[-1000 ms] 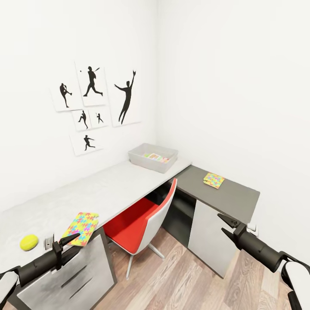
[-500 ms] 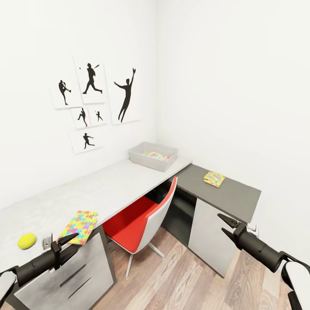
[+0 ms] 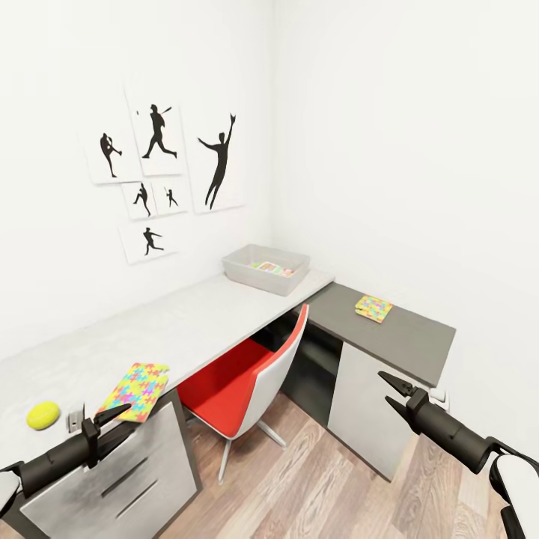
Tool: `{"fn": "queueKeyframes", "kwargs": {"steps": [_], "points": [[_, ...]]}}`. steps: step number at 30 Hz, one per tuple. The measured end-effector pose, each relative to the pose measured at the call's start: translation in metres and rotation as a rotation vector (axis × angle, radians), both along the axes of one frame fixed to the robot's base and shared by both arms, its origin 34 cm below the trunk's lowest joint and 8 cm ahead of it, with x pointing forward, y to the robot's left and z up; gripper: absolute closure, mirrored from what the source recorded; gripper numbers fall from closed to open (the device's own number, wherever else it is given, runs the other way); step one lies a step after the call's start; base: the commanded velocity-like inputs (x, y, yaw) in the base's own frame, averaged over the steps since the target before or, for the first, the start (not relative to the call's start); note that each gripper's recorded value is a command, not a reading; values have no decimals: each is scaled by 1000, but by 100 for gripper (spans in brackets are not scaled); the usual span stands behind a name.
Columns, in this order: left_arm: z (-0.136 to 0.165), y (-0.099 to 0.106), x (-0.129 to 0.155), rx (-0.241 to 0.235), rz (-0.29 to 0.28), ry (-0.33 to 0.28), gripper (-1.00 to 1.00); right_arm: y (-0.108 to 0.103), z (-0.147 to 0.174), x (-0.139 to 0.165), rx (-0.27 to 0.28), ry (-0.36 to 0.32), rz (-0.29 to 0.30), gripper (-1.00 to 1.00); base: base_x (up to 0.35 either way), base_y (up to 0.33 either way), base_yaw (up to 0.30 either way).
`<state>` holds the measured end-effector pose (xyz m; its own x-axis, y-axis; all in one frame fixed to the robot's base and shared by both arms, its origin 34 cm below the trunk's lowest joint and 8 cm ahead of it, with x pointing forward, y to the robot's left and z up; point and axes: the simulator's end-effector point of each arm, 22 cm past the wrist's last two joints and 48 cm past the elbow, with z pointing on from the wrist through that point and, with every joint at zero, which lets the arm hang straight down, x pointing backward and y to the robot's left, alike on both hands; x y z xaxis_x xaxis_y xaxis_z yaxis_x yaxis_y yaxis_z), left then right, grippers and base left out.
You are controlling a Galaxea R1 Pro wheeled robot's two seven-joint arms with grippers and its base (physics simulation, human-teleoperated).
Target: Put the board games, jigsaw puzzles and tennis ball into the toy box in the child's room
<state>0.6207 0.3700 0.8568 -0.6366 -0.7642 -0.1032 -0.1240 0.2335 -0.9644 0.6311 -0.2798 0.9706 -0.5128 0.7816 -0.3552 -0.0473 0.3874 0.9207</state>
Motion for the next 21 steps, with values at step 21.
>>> {"fn": "queueKeyframes", "kwargs": {"steps": [21], "points": [[-29,7,1,12,4,-2,-100,0,-32,1,0,2,-1,-100,0,0,0]]}}
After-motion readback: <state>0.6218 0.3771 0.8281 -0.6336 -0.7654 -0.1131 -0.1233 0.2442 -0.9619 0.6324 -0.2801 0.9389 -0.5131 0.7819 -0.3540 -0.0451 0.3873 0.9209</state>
